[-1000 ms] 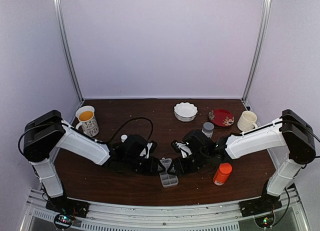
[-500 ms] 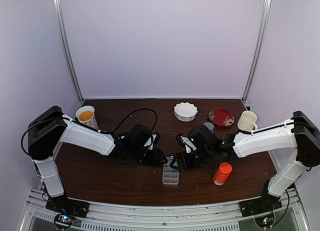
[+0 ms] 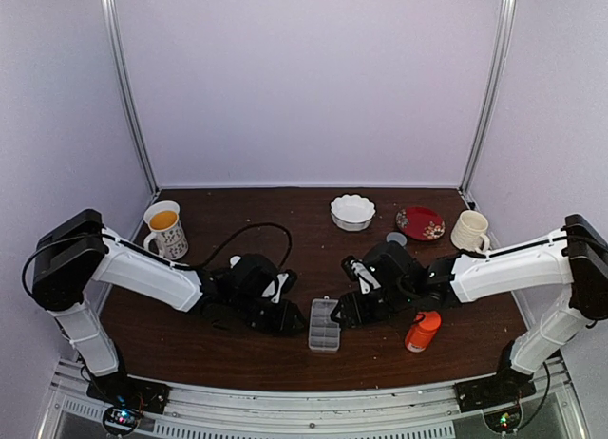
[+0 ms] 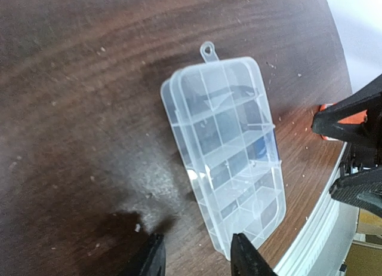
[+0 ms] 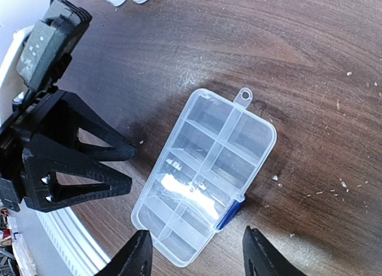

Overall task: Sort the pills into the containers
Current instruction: Pick up the pill container from the center of the board.

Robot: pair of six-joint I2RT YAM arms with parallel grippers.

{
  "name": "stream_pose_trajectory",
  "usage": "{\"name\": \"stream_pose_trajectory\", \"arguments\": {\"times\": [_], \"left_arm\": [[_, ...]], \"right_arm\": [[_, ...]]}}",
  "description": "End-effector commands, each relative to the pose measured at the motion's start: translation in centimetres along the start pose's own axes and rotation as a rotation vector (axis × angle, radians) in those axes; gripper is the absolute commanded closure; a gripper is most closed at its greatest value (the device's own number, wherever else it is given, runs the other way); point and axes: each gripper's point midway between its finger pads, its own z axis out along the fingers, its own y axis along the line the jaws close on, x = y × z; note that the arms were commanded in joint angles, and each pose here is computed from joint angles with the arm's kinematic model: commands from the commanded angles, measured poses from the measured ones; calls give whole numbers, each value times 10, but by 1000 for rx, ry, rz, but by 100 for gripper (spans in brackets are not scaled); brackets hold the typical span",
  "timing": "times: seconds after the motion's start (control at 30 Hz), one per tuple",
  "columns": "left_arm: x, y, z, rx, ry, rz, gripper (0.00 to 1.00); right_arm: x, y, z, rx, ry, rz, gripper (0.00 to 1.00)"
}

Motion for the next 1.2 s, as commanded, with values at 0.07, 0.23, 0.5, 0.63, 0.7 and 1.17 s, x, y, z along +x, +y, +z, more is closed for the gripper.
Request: {"name": "stream_pose_trajectory", "arguments": {"times": [0.07,0.23,0.5,0.63,0.7,1.17], "left_arm": [[-11,-21,7,97,-23,6,56],[-15,-28,14,116,-8,23,56],[-11,-4,25,44,10,-48,66],[-11,4,26,37,12,-75,85],[-9,8,28,36,19,-86,91],[6,39,24,126,0,-237,100]], "right_arm": [[7,-11,5,28,6,44,48],[9,-7,12,-20,0,81,48],[9,-2,18,-57,-3,96,49],[10,-3,20,-58,-1,101,50],[10,-4,19,-57,-3,105,50],[6,-1,12,-165,-53,215,48]]}}
